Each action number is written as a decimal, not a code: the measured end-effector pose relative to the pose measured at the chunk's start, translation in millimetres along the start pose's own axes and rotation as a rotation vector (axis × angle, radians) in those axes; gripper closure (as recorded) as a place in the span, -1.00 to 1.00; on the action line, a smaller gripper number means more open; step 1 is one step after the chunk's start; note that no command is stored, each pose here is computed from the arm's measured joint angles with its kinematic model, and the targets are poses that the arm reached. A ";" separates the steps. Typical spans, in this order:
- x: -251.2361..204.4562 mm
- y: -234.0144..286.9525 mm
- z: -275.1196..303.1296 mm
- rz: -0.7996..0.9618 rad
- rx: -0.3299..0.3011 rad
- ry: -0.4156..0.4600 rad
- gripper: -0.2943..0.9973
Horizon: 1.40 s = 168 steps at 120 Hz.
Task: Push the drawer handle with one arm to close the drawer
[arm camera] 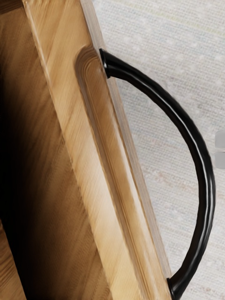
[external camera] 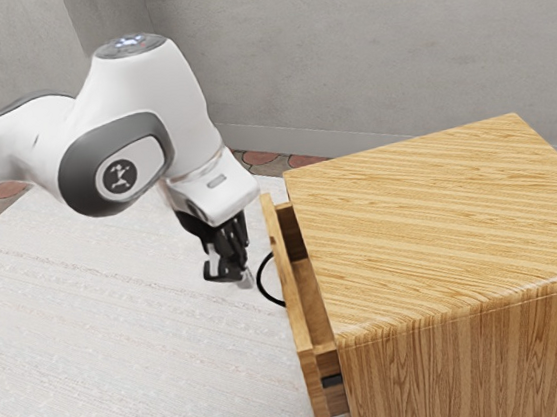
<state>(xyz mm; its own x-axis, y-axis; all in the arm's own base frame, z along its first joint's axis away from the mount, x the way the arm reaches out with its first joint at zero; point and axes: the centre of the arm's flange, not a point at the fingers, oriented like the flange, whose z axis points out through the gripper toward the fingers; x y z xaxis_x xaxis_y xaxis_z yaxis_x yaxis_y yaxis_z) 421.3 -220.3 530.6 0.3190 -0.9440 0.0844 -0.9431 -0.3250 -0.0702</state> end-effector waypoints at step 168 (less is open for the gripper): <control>-26.7 10.3 -40.7 -0.107 0.078 0.011 0.18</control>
<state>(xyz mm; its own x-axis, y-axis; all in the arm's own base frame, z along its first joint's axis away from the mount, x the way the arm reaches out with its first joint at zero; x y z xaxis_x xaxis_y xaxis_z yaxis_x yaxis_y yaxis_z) 399.3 -196.1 568.1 0.4161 -0.9031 0.1061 -0.8934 -0.4278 -0.1371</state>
